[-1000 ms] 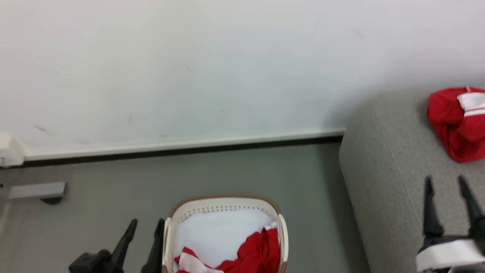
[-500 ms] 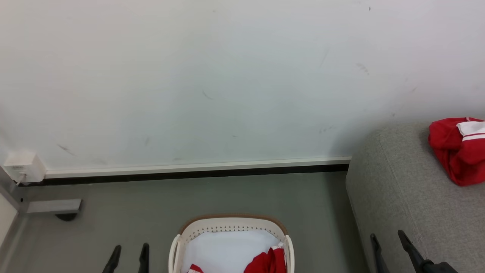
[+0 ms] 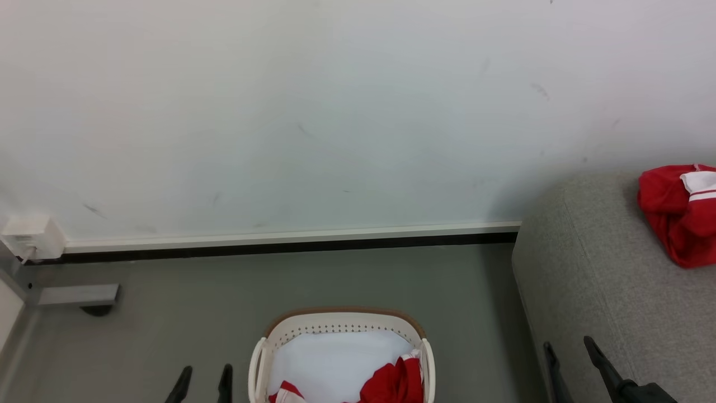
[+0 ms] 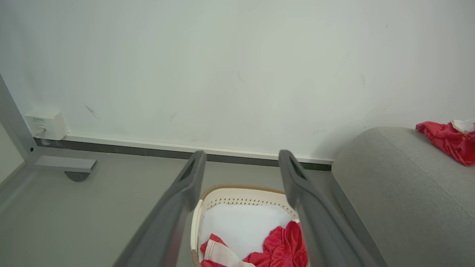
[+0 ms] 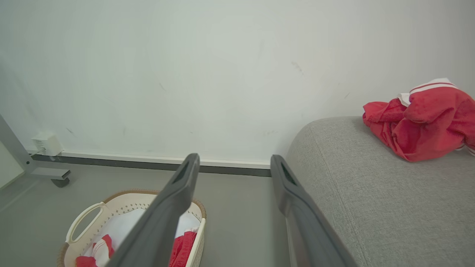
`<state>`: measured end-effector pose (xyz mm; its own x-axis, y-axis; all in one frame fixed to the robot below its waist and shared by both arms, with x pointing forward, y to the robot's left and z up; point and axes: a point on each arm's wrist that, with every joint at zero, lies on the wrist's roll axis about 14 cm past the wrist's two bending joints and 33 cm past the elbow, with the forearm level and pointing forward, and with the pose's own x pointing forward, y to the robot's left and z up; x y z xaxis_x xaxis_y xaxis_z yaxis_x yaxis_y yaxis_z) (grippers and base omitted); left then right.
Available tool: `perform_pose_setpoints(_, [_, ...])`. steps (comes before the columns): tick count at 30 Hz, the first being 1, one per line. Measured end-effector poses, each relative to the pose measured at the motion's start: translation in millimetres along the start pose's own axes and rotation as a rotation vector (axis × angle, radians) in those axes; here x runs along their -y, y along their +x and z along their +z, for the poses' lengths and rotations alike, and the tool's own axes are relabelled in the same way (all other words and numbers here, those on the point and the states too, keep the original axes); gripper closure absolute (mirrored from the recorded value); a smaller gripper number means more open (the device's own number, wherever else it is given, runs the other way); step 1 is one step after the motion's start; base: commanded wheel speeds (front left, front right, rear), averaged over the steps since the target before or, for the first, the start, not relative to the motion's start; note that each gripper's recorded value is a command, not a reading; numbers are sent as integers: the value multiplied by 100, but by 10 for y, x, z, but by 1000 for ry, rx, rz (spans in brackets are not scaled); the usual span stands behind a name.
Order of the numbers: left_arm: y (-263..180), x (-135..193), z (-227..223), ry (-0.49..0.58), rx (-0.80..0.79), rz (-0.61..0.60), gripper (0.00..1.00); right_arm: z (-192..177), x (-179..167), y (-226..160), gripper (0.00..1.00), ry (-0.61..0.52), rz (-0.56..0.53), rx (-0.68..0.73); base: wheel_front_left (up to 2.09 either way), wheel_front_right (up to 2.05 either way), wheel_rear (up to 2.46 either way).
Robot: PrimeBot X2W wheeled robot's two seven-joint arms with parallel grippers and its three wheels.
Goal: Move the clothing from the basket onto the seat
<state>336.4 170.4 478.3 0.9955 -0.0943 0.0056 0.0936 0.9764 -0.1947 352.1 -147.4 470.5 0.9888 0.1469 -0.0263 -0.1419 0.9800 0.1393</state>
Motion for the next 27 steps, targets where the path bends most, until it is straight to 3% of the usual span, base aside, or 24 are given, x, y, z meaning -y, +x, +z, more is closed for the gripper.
perform_pose_setpoints(7, [214,265,-293,41,-110,-137,0,73,109,138,0,-14,-25,19,0,0,0])
perform_pose_setpoints(13, [768,576,-496,101,-212,-305,0,116,279,441,0,-60,-53,31,0,0,0])
perform_pose_setpoints(18, [1080,823,-932,120,-354,-426,0,-9,399,679,0,-101,-66,6,0,0,0])
perform_pose_setpoints(27, [1353,935,-2068,128,-632,-564,0,-454,617,1032,0,-130,-89,-67,0,0,0])
